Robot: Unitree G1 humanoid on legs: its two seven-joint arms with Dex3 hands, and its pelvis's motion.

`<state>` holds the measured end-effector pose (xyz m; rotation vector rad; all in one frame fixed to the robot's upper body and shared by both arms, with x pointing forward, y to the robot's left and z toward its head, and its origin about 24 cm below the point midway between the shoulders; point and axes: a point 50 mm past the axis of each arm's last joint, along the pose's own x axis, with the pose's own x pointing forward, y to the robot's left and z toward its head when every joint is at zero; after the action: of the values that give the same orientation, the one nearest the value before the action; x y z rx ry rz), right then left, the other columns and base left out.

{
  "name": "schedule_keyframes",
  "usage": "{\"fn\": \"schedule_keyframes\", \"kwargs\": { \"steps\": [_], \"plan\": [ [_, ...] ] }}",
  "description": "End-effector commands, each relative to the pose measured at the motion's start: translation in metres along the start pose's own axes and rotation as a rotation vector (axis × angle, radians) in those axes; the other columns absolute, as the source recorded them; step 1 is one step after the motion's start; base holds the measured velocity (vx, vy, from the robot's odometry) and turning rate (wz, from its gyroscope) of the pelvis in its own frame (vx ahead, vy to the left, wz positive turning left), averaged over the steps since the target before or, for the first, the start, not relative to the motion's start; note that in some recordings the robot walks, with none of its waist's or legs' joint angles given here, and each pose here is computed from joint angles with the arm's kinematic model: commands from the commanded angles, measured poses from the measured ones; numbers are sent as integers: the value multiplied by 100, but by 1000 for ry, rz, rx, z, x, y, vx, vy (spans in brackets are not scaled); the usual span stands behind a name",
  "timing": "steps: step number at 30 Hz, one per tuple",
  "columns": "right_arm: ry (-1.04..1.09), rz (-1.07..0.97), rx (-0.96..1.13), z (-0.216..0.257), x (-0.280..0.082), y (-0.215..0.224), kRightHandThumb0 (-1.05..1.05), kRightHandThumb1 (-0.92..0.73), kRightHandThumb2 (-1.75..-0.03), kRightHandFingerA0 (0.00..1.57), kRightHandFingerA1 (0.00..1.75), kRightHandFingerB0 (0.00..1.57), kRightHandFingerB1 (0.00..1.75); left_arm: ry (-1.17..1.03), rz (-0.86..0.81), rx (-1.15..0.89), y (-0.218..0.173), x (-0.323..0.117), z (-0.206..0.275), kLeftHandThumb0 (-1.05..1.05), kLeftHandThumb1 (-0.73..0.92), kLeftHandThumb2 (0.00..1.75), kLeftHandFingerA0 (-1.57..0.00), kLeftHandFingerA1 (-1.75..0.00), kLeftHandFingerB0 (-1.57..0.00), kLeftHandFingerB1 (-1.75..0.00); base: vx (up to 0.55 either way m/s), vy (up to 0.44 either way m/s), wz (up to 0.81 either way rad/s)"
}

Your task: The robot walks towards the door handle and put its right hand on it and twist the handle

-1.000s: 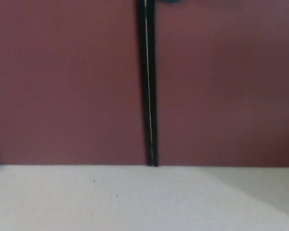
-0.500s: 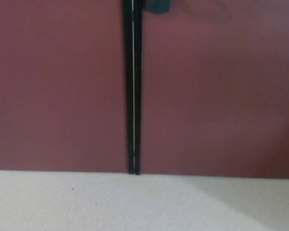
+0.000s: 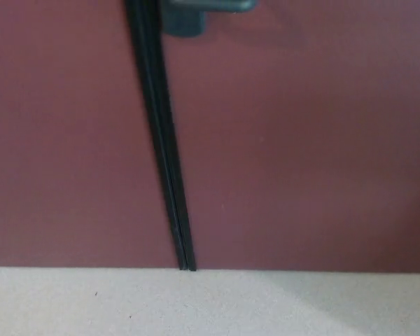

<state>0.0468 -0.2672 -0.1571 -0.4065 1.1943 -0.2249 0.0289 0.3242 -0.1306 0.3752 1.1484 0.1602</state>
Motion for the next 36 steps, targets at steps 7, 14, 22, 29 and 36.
{"fn": "schedule_keyframes", "kwargs": {
  "steps": [7, 14, 22, 29, 36],
  "plan": [
    [3, 23, -16, -4, -1, 3, -35, -57, -76, 68, 57, 48, 48, 7, 8, 6, 3, -2, -4, 1, 57, 94, -29, -54, -15, -47, 199, -19, -5],
    [5, 21, -20, -3, -1, 5, -34, -58, -76, 69, 57, 47, 48, 11, 7, 7, 4, -2, -4, 1, 56, 94, -33, -55, -15, -47, 260, 75, 3],
    [14, 30, -20, -6, -2, 7, -33, -58, -75, 68, 56, 47, 47, 17, 6, 24, 5, -3, -6, -1, 56, 94, -34, -56, -15, -47, 71, 17, 1],
    [21, 37, -12, -8, -3, 8, -33, -58, -75, 69, 56, 47, 47, 19, 9, 24, 5, -3, -7, -1, 56, 93, -32, -55, -16, -47, 44, 37, 1],
    [6, 38, -27, -5, -2, 7, -33, -57, -74, 68, 56, 48, 47, 13, 9, 35, 5, -3, -5, -1, 55, 93, -34, -56, -17, -47, 24, 125, -4]
  ]
}}
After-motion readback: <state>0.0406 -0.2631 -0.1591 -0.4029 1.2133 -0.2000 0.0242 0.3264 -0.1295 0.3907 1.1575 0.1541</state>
